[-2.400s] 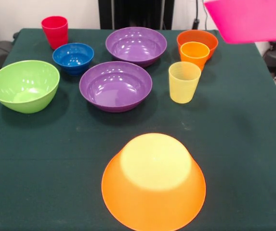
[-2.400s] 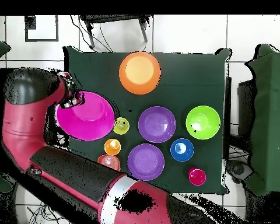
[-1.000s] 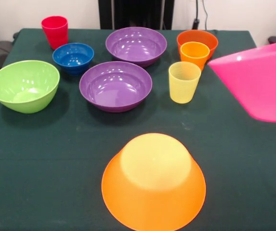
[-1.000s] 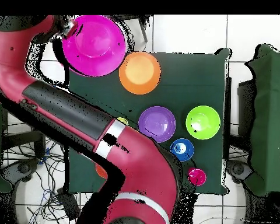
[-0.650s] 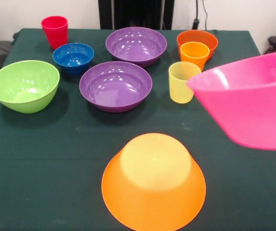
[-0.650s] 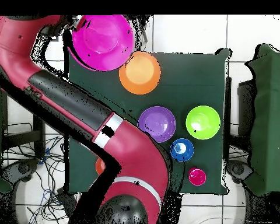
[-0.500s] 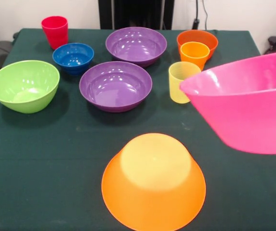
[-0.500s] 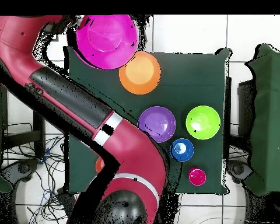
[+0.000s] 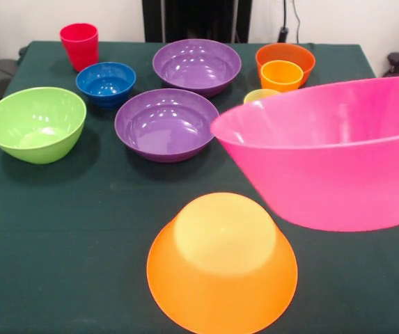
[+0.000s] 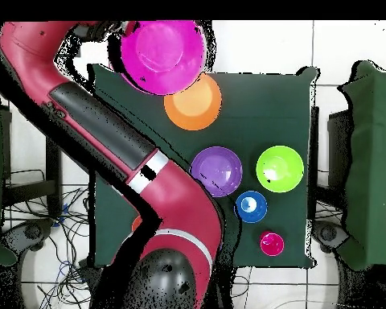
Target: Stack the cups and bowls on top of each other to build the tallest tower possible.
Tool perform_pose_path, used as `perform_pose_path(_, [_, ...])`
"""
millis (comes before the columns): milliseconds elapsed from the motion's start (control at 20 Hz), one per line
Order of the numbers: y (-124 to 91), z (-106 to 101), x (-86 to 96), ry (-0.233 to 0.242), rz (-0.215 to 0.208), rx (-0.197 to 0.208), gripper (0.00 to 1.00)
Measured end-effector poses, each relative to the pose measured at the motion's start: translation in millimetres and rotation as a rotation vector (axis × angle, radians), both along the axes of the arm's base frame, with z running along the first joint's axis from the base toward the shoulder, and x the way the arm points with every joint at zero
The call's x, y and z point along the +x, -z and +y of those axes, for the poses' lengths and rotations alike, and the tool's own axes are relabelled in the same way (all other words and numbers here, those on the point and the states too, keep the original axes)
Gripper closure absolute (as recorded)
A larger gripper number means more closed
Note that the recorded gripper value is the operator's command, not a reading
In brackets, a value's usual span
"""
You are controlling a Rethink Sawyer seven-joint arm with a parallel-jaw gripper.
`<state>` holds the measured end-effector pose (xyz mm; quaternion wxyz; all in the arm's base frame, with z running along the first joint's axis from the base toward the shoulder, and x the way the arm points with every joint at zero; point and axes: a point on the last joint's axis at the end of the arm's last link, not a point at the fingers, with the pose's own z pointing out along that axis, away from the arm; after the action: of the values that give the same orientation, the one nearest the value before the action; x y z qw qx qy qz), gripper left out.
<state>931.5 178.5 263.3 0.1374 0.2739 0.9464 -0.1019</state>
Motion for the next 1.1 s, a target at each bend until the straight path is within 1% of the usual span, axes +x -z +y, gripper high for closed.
perform_pose_path(100, [3,-6,0.5,0.005,0.016,-0.007,1.00])
perform_pose_path(200, [5,-12,-0.3,0.001,0.040,-0.022,1.00])
perform_pose_path(300, [6,-13,-0.8,-0.004,0.049,-0.028,1.00])
perform_pose_path(350, [5,-15,-1.5,-0.011,0.060,-0.038,1.00])
perform_pose_path(450, [4,-17,-1.6,-0.016,0.065,-0.045,1.00])
perform_pose_path(550, [0,-23,-0.8,-0.022,0.072,-0.063,1.00])
perform_pose_path(850, [-4,-31,2.4,-0.040,0.064,-0.087,1.00])
perform_pose_path(1100, [1,-40,3.8,-0.032,0.062,-0.102,1.00])
